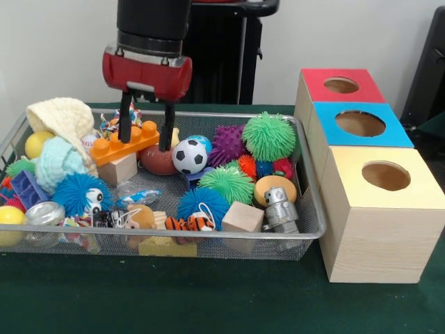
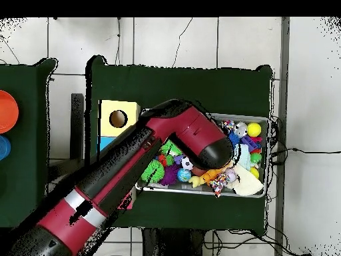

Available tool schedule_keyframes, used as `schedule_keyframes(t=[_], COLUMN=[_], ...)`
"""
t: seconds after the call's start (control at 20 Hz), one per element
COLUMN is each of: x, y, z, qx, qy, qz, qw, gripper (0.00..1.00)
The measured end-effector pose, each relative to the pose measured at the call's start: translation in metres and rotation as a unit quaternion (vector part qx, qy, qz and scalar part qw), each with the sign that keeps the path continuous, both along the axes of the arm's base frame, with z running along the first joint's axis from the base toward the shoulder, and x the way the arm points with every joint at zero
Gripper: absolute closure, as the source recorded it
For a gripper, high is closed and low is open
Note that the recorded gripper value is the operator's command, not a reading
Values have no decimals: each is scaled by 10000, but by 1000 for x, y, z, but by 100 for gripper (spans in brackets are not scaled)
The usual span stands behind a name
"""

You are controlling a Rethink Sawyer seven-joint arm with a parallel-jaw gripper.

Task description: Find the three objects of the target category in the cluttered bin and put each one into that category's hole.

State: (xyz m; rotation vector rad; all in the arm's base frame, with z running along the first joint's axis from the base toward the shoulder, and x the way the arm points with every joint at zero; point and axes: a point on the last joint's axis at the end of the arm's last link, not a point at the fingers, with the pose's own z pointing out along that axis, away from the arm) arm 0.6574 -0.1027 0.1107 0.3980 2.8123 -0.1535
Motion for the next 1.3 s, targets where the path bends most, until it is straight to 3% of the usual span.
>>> schedule_keyframes(t=[0.35,0.55,1.3], x=[2,-2,-10], y=[5,13,8], z=[-27,-49,-75], qx=[233,549,833], qy=[-323,-350,-294], qz=[-206,-325,-507], qw=[9990,9974,9948], gripper=[0,0,0])
